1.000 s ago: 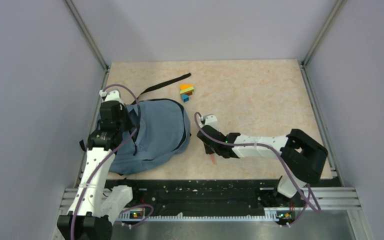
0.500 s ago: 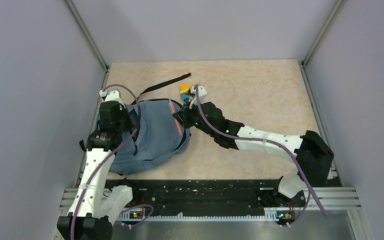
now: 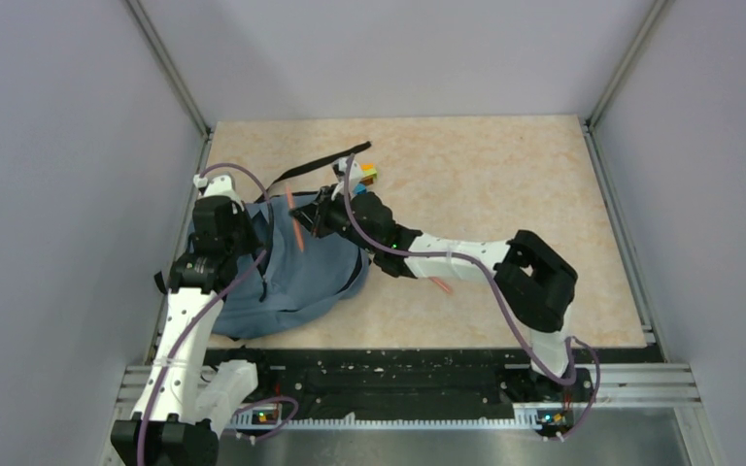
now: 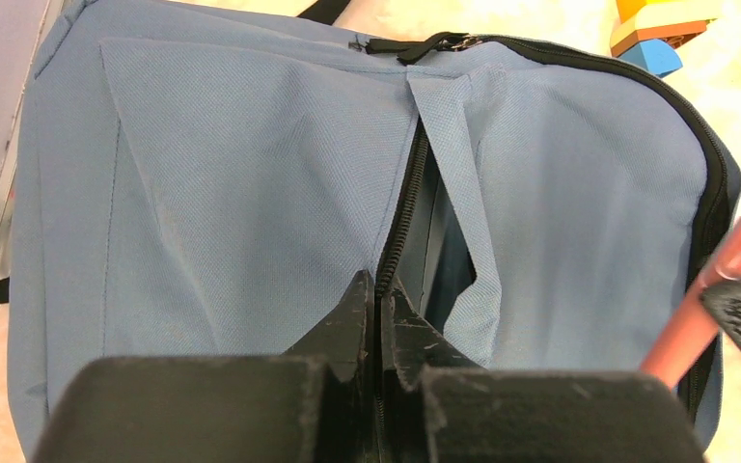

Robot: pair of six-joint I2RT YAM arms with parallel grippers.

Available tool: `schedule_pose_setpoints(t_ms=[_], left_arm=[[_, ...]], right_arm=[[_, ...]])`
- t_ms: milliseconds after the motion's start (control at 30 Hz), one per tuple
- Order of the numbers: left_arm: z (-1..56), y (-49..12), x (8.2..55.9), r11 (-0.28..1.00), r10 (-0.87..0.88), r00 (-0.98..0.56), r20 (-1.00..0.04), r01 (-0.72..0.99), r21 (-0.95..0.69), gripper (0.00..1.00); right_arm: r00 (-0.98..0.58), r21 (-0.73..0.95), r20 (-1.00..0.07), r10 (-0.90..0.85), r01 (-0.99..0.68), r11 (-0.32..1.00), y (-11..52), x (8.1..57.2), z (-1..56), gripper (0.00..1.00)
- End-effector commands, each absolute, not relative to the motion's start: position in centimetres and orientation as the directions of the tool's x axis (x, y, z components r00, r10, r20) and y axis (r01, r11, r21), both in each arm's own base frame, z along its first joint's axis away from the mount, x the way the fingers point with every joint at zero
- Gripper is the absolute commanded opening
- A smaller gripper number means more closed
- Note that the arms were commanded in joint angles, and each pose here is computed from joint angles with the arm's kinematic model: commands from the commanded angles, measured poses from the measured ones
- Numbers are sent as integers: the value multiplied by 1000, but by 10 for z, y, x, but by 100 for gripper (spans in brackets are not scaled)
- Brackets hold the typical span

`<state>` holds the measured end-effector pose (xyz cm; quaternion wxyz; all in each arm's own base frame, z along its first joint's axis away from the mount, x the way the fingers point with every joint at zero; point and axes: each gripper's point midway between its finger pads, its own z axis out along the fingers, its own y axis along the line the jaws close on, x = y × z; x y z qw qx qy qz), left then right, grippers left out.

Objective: Pack the student bag
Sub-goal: Place the stationery in the student bag.

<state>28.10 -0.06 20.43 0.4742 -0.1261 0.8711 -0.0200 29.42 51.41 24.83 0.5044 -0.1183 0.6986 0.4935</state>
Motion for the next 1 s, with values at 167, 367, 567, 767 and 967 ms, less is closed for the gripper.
schedule_pose_setpoints(t_ms=[167,367,567,767,967], left_arm=[[243,-8,291,970,-240,-401,-884,-138,-200,0],[244,-7,290,970,-240,-397,-886,-141,-199,0],[245,-7,290,969,-241,-393,-887,-142,-201,0],[245,-8,290,970,-241,-393,-887,-138,-203,0],[248,-15,290,971,-238,-387,-891,-98,-217,0]], right_arm=[[-599,718,-682,420,-659,227,560,274,291,0],[-703,758,-653,283,-605,245,573,258,259,0],[-768,784,-609,197,-546,296,572,248,228,0],[-801,785,-585,126,-522,333,576,243,205,0],[-807,774,-584,88,-522,358,588,248,198,0]])
